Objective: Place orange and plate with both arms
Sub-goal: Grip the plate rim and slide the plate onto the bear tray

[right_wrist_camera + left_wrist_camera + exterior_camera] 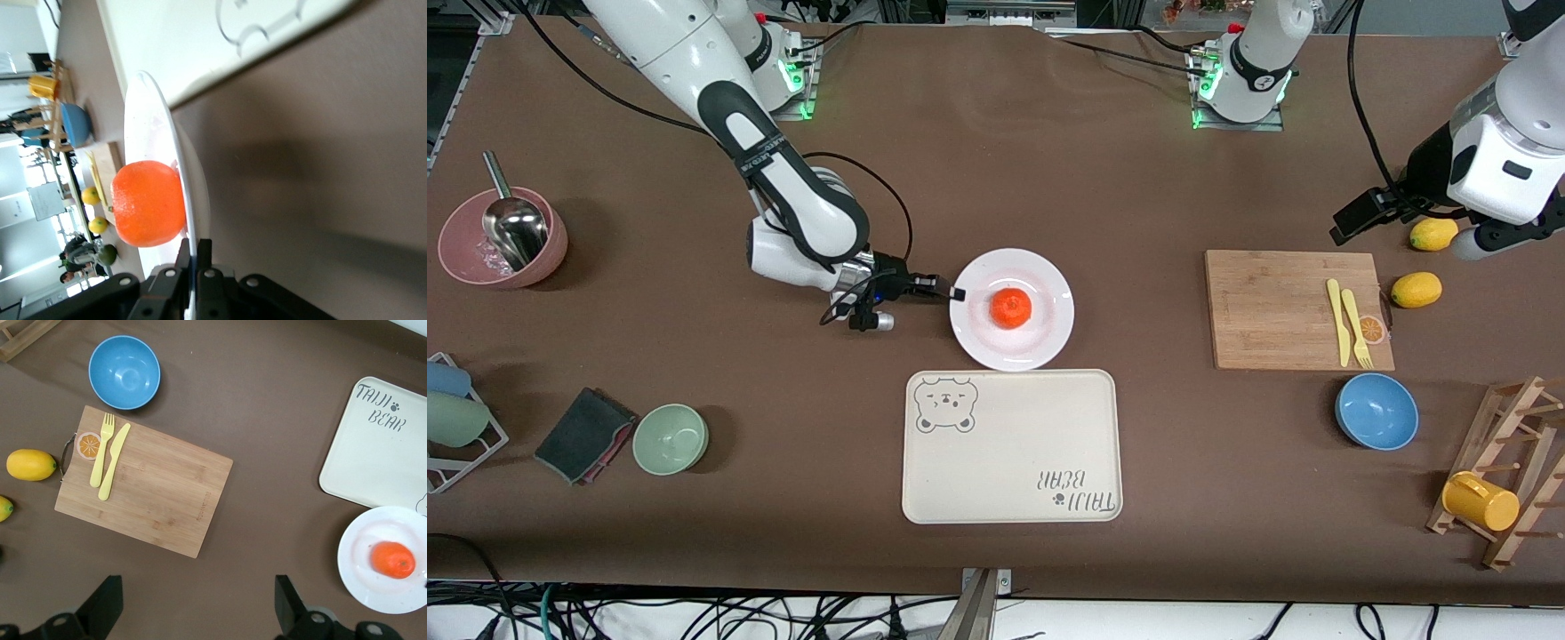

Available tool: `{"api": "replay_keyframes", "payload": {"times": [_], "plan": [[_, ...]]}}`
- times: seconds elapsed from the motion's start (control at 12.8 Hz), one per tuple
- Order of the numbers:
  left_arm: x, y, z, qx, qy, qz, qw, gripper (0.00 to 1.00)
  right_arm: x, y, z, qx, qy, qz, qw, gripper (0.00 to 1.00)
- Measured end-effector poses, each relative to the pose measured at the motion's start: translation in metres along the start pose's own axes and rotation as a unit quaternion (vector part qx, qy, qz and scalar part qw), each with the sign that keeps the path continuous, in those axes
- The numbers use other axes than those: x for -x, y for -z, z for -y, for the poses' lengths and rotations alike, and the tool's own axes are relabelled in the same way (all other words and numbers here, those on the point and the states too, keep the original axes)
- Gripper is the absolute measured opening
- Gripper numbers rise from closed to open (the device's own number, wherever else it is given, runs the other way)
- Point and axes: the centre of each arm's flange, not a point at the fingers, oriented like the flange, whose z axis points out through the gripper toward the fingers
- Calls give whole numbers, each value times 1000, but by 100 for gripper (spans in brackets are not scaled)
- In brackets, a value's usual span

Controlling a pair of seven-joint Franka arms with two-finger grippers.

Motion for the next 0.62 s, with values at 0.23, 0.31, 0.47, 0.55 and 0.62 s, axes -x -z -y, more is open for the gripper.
{"api": "replay_keyframes", "payload": {"times": [0.23,0.31,0.47,0.55,0.62], "plan": [[0,0,0,0,0,0,1000,100,-46,28,16,-31,-2,-43,999,4],[0,0,0,0,0,0,1000,100,-67,32,22,-47,-10,-56,997,4],[0,0,0,0,0,0,1000,100,-104,27,35,-81,-30,-73,994,4],[0,0,-1,0,0,0,1000,100,-117,21,36,-92,-34,-78,992,4],[0,0,-1,0,0,0,1000,100,-126,13,29,-96,-36,-79,992,4]]}}
